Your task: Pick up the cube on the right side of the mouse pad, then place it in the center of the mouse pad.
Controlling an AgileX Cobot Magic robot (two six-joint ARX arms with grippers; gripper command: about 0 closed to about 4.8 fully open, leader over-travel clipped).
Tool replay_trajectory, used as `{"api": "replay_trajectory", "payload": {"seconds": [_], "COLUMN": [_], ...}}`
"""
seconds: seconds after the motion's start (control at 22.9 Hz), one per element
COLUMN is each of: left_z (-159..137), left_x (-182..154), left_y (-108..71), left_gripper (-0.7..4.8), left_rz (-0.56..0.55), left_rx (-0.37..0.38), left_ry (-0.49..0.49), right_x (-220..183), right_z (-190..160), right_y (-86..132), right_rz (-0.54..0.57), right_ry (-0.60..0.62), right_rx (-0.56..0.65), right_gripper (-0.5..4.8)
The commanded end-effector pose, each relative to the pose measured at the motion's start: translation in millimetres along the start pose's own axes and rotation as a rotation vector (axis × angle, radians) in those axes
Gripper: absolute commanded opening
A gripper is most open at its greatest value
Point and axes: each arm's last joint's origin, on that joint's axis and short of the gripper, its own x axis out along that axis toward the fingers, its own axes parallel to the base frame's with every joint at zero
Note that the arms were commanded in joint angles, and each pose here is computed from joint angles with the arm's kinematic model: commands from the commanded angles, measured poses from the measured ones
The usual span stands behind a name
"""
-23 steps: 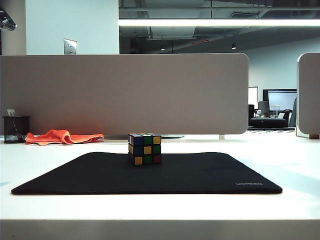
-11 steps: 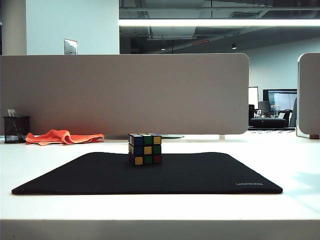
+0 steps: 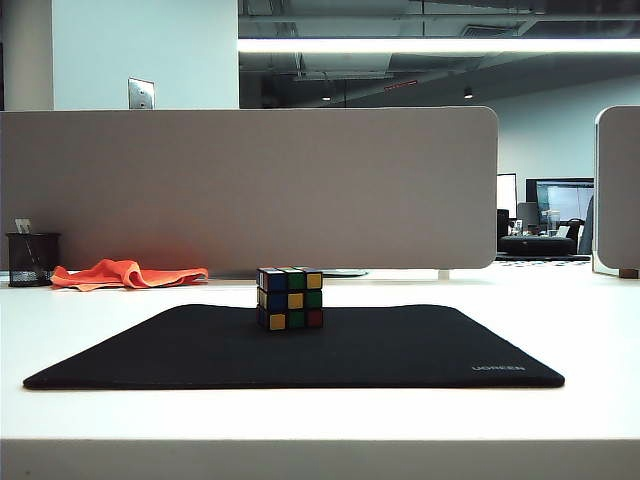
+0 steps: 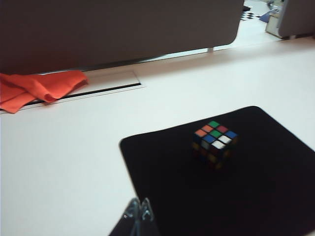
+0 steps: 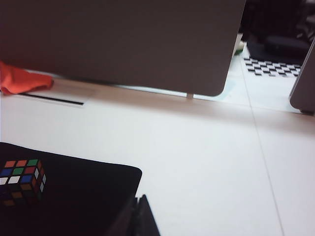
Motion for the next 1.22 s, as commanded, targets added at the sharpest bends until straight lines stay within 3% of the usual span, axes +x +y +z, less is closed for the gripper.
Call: {"api": "replay_trajectory", "payload": {"seconds": [0.04,0.17,0.65,0.87,1.22], "left_z": [-8.0,-15.4,-51.5,-75.3,-105.6], "left_x": [2.8,6.3,19.0,27.2,34.2], "left_y": [2.2,2.6,3.2,2.3,4.7], "left_gripper": [-0.05,-0.05,-0.05,-0.05,-0.05], "left_rz": [0.073,0.075,0.080,0.039,0.134], "left_rx": [0.000,-0.095,-0.046,-0.046,-0.090], "left_ry": [0.014,0.025,-0.116,-0.104,-0.095], "right_x": [2.2,-1.9,-26.6,-24.2,-12.1], "right_z": [-21.7,-37.4,-78.4,-114.3,-141.8], "right_y": [0.7,0.0,-5.1,-3.2,0.9], "right_rz": [-0.021,-0.026,-0.033,-0.034,-0.036], "right_ry": [0.063,0.179,-0.103,-0.096,-0.022], "right_rx": [-0.020,-0.034,0.028,0.031,0.016], "right_gripper": [0.24,0.24,0.22,0.23,0.23]}}
